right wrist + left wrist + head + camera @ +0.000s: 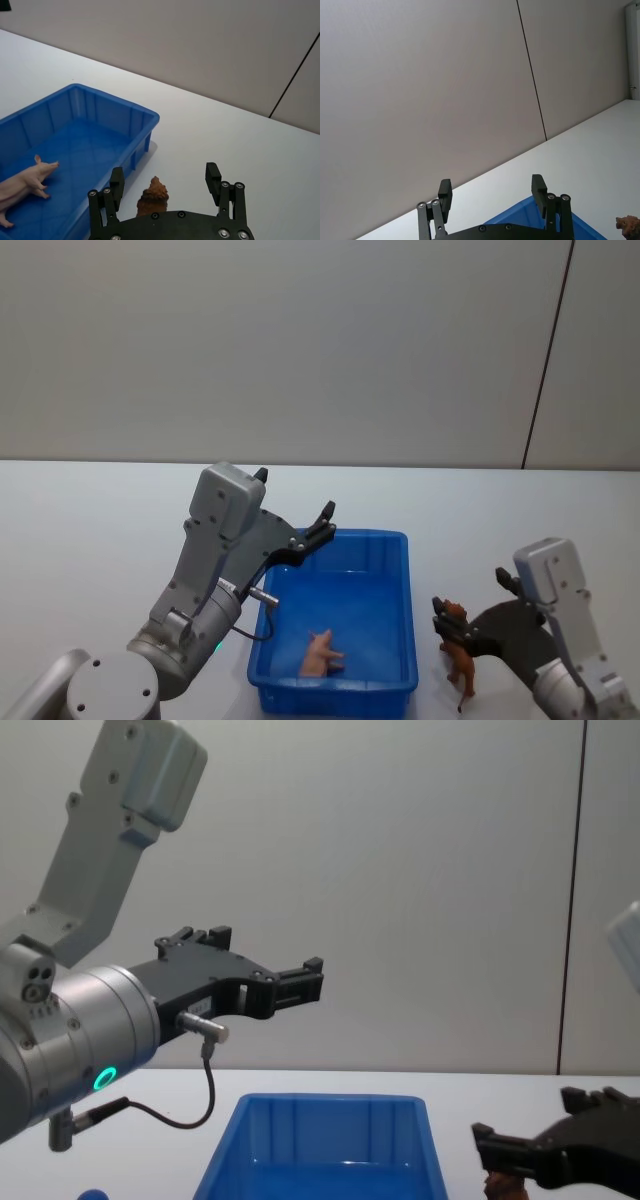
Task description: Pick up the two dolls from the table and place them into the box.
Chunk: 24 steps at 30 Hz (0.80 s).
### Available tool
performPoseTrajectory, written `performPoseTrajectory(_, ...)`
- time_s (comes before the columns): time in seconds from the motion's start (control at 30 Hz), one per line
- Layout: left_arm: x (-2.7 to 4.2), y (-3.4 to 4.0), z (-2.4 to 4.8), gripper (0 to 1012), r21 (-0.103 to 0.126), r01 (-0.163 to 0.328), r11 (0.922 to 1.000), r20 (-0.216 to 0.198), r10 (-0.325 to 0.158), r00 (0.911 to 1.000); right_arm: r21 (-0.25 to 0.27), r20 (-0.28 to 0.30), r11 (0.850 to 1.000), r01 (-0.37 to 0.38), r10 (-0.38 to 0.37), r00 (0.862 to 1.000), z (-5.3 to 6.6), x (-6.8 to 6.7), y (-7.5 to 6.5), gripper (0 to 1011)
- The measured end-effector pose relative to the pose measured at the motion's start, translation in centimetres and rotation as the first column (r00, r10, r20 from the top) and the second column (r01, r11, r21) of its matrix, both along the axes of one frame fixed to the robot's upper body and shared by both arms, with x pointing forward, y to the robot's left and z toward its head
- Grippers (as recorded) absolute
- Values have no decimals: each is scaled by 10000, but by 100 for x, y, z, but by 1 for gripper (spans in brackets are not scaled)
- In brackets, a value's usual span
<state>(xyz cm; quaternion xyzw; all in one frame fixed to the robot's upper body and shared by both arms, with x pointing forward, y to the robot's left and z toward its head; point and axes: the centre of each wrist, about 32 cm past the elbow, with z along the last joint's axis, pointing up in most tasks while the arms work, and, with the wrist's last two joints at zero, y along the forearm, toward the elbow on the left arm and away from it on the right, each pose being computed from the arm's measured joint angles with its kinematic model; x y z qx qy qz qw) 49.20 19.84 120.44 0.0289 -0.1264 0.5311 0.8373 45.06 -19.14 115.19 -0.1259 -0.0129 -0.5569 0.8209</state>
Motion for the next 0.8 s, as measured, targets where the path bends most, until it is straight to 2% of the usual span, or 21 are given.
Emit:
performPoseTrajectory(0.4, 0, 0, 0, 1001, 0, 0, 10000, 1, 0, 10000, -61, -426, 9999, 107, -109, 9990, -86, -70, -98, 1001)
performPoseTrajectory(0.8, 0, 0, 0, 1001, 0, 0, 10000, 0, 0, 10000, 55, -1039, 9999, 124, -117, 9945, -276, -135, -50, 1001)
